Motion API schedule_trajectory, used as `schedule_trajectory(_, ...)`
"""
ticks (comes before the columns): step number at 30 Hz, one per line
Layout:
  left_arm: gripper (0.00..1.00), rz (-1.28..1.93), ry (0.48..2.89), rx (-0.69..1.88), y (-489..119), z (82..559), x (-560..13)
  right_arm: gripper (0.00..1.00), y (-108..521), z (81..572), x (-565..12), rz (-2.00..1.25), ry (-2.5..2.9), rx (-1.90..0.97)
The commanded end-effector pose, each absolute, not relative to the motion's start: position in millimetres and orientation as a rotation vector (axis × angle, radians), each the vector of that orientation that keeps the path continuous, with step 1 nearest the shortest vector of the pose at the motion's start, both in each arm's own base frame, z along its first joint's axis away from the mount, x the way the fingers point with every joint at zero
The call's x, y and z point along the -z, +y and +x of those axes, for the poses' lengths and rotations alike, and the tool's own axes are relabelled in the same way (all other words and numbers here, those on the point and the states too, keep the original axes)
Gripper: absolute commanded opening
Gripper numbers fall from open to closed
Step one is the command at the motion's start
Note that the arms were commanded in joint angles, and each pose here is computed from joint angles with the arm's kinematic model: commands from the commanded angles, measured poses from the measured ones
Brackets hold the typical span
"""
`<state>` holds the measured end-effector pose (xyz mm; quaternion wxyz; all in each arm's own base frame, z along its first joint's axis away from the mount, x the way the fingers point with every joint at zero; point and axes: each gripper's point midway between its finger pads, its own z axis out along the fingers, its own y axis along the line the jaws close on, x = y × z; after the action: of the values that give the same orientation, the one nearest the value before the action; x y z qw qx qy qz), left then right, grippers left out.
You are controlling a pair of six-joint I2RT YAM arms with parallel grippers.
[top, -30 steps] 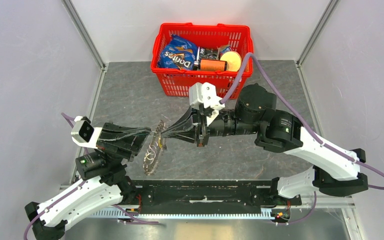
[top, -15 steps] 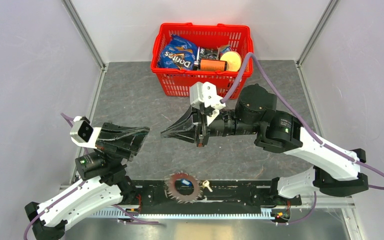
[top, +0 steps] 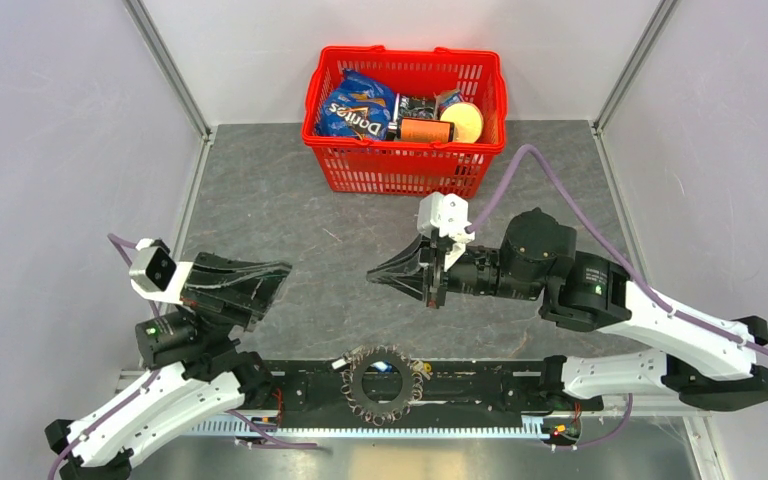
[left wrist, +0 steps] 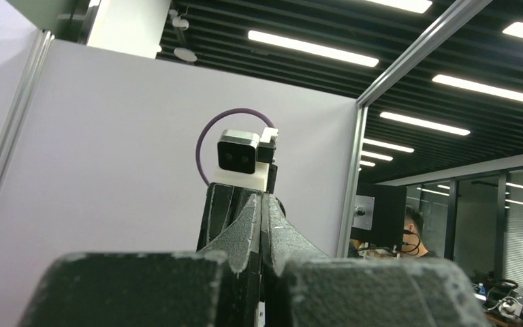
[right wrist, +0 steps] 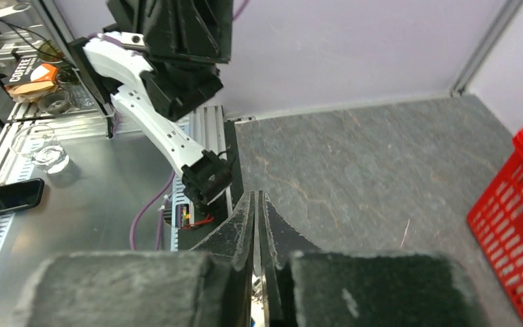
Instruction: Put the keys on the keyring
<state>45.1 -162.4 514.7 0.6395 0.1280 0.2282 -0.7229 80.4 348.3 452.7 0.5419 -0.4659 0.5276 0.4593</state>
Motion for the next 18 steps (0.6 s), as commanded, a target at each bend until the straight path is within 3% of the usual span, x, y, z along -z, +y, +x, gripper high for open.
schedule_trajectory(1, 0.02, 0.311, 0.618, 1.599, -173.0, 55.5, -510.5, 0.15, 338.1, 99.0, -435.0, -0.985, 1.378, -1.04)
schedule_trajectory(4, 0.02, 0.328, 0.678, 1.59, -179.7, 59.4, -503.6, 0.35, 337.0, 103.5, -404.2, -0.982, 1.495, -1.011)
schedule_trajectory(7, 0.03, 0.344, 0.743, 1.572, -185.5, 63.7, -495.6, 0.47, 333.5, 115.3, -369.7, -0.926, 1.634, -0.947)
schedule_trajectory(10, 0.12, 0.354, 0.8, 1.556, -189.5, 67.0, -487.0, 0.55, 328.9, 122.3, -336.5, -0.88, 1.755, -0.905)
schedule_trajectory(18, 0.45, 0.38, 0.971, 1.499, -199.9, 78.4, -458.4, 0.64, 311.4, 127.7, -247.0, -0.731, 2.082, -0.858)
